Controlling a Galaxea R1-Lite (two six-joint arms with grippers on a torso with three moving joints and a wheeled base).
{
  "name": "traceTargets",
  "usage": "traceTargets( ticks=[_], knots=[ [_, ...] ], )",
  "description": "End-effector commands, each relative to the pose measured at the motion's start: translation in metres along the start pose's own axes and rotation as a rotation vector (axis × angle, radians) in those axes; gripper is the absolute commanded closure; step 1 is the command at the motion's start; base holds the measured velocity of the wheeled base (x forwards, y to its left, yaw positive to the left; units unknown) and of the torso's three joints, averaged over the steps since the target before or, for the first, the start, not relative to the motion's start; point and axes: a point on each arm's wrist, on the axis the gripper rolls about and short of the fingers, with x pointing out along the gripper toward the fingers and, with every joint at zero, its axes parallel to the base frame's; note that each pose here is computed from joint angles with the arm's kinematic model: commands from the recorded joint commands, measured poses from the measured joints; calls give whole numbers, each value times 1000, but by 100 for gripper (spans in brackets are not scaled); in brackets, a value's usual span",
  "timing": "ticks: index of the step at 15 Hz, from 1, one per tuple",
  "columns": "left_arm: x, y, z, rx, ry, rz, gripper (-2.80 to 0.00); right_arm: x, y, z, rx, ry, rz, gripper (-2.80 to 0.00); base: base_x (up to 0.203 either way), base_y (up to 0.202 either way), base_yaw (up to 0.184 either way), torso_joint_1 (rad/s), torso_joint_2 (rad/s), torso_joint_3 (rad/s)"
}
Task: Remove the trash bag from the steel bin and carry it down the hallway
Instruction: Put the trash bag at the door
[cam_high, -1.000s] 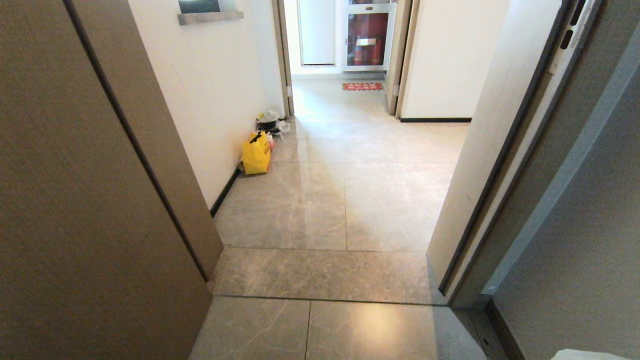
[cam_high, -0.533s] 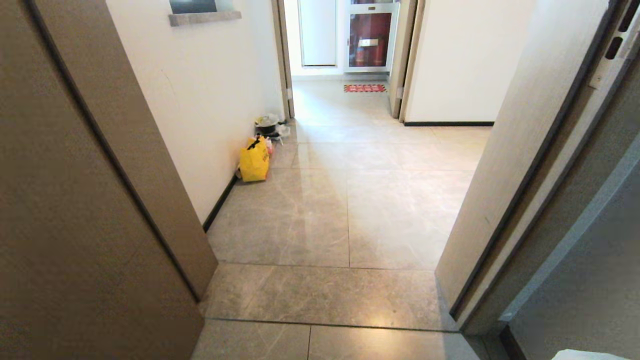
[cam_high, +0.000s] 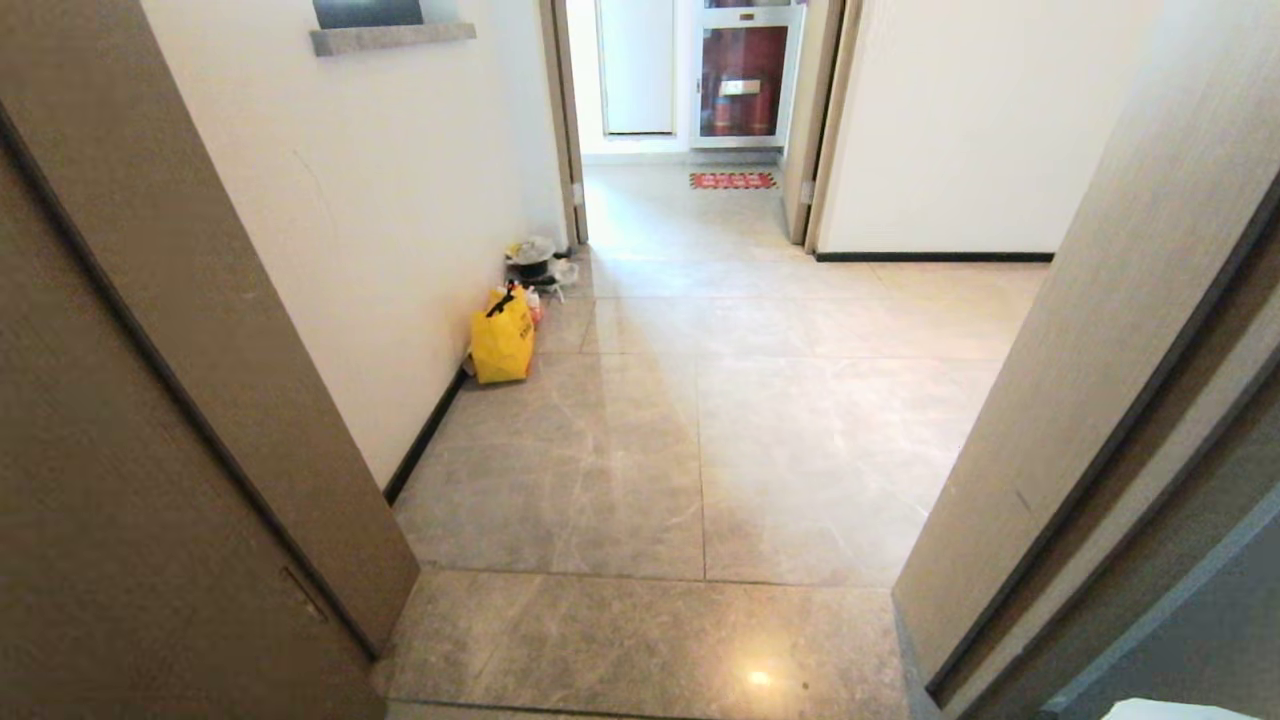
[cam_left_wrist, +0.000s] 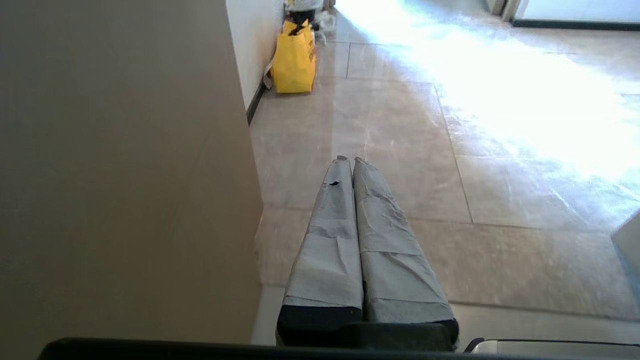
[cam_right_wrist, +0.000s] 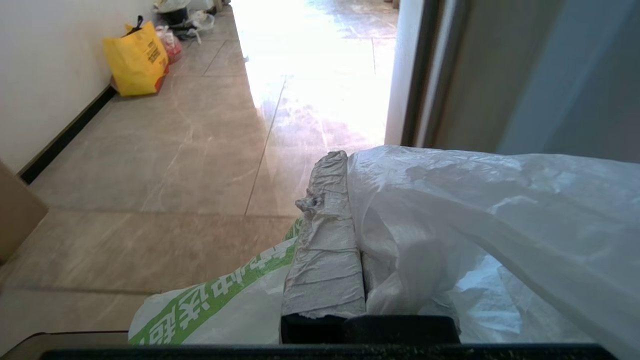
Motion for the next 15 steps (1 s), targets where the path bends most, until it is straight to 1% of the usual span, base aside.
traceTargets(
  ticks=[1,15],
  knots=[
    [0,0,0,0,1,1,0,0,0,0,-1,1,0,0,194,0,2,-2,7,2],
    [0,0,0,0,0,1,0,0,0,0,-1,1,0,0,193,0,1,2,1,2]
  ],
)
